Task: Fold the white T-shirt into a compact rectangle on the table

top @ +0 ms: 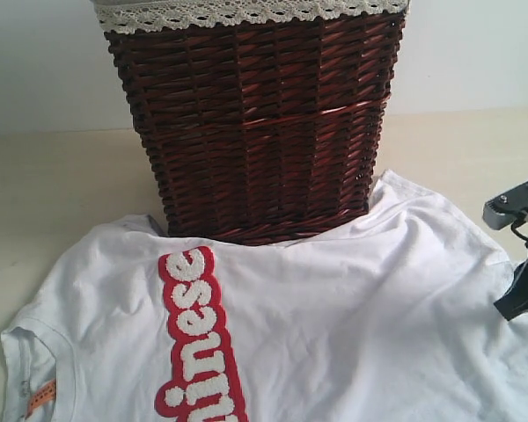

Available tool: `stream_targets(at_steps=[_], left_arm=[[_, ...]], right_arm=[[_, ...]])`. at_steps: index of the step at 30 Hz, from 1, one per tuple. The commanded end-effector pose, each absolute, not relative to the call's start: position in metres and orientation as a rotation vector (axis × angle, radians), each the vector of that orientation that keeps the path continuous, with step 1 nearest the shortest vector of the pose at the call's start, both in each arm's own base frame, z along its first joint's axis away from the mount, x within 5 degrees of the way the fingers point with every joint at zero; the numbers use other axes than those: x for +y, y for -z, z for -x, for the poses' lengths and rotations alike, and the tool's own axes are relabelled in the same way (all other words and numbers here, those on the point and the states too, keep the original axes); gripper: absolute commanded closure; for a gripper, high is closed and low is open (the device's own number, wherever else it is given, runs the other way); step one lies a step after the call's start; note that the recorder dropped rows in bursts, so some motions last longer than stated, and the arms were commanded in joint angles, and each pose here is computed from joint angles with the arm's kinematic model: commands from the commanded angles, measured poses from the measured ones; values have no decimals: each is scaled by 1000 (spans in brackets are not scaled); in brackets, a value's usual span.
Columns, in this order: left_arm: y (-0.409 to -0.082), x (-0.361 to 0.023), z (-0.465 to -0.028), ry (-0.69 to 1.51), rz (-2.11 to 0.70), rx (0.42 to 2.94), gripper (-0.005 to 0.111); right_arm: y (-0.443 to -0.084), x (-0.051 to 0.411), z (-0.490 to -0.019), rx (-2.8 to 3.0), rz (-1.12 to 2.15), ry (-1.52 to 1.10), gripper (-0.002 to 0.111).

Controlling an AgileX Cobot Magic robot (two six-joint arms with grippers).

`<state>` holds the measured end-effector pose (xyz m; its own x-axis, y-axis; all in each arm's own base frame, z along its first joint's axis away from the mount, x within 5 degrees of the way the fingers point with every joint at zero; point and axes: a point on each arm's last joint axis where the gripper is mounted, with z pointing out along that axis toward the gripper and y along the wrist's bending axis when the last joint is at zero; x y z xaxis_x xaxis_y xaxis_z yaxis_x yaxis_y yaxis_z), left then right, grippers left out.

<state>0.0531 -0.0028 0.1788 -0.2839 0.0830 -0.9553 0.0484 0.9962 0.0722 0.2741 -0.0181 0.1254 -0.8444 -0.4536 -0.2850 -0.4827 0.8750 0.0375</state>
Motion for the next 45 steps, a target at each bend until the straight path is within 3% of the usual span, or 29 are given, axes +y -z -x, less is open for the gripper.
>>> stream_targets(at_steps=[1,6,12,16,27,32,38,42,45], left_arm=[[-181,-3,-53,-28,-94,1841,107],[-181,-3,-53,-28,-94,1841,107],[-181,-3,-53,-28,-94,1841,107],[-181,-3,-53,-28,-94,1841,107],[-181,-3,-53,-28,-94,1841,107],[-181,-3,-53,-28,-94,1841,107],[-181,-3,-53,-28,-94,1841,107],[-181,-3,-53,-28,-94,1841,107],[-181,-3,-53,-28,-94,1841,107]], right_arm=[[-163,-19,-271,2633,717,-63,108],[-178,-9,-244,2469,1012,-41,108],[-128,2,-200,2411,1420,-205,108],[-108,3,-185,2498,1431,-281,108],[-107,0,-147,2682,1587,-450,108],[-128,1,-154,2589,1460,-266,108],[-185,11,-181,2346,1093,-169,108],[-218,32,-205,1998,873,-388,108],[-224,48,-221,1805,669,-739,108]])
